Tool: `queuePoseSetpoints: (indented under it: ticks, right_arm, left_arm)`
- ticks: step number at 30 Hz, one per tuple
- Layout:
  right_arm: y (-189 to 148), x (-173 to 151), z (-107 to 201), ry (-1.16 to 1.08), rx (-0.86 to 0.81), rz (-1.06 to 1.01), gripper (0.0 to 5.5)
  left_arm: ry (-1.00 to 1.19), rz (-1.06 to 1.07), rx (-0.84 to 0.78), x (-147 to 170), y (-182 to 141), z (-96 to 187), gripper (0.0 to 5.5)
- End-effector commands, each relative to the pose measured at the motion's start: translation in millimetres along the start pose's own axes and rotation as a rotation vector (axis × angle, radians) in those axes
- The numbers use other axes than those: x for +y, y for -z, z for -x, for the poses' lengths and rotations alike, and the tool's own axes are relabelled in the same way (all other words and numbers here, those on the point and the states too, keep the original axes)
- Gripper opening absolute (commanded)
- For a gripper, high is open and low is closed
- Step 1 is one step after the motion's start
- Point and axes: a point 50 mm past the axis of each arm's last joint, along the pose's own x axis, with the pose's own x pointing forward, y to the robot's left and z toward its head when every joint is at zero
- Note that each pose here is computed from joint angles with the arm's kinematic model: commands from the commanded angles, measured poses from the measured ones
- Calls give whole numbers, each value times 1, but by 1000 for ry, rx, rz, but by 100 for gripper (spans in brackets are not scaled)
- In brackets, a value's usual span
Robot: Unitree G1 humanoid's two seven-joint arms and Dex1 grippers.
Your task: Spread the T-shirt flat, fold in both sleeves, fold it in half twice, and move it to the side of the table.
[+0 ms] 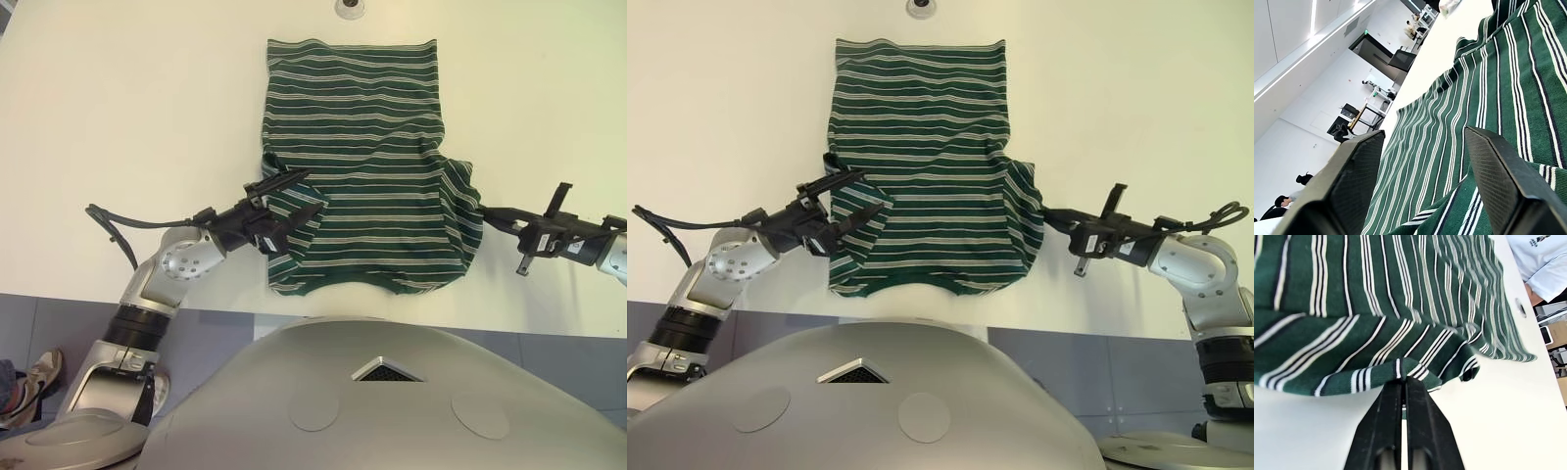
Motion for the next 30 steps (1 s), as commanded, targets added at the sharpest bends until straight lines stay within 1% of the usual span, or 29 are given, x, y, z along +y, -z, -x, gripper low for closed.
queuePoseSetpoints:
  ticks: [1, 6, 11, 21, 30]
  right_arm:
    - [-12, -9, -1, 33, -55, 17, 3]
    - [-22, -11, -8, 24, -111, 33, 3]
    - [-28, -12, -23, -5, -147, 54, 3]
    - [-35, -5, -50, -99, -168, 101, 3]
    - [-40, -2, -63, -133, -184, 113, 3]
  left_arm:
    - [0, -11, -20, 2, -4, -1, 300]
    - [0, -12, -17, 2, -4, 0, 300]
    - [1, -14, -18, 3, -3, -2, 300]
    - [3, -15, -6, 5, 0, -1, 300]
    - [1, -11, -7, 3, 0, -1, 300]
